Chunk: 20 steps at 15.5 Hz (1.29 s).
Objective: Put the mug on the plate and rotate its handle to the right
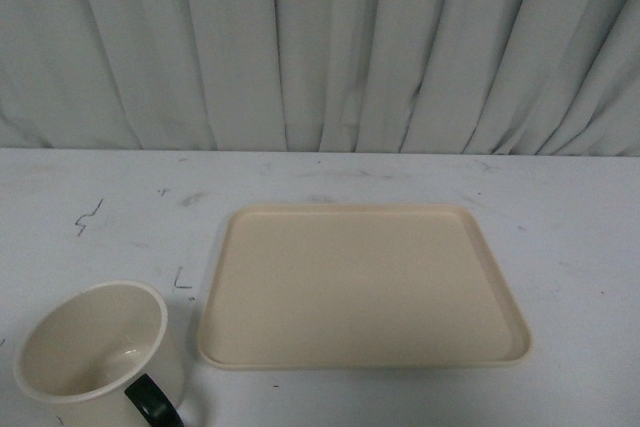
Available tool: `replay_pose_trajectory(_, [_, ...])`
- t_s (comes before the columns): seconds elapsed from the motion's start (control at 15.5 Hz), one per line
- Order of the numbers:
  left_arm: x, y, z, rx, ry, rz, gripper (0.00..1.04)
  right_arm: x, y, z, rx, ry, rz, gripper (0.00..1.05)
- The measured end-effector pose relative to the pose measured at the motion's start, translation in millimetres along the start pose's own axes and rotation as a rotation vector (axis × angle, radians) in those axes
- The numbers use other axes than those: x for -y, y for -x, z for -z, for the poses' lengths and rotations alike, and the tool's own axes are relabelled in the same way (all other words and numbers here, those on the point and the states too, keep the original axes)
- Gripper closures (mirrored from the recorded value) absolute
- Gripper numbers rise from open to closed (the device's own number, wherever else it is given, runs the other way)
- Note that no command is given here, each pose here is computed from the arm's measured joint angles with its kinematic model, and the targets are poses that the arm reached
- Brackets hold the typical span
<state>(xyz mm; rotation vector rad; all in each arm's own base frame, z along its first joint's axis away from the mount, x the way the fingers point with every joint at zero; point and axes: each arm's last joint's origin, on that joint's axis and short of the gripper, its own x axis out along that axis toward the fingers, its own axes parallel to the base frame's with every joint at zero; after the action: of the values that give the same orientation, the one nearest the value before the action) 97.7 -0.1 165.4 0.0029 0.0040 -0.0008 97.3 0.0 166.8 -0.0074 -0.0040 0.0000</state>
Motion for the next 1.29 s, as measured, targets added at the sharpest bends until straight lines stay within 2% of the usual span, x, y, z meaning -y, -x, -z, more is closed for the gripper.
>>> replay_pose_trajectory(1.29, [0.0, 0.0, -0.1, 0.0, 0.0, 0.0, 0.07, 0.0, 0.0, 0.0, 0.0, 0.0, 0.0, 0.06])
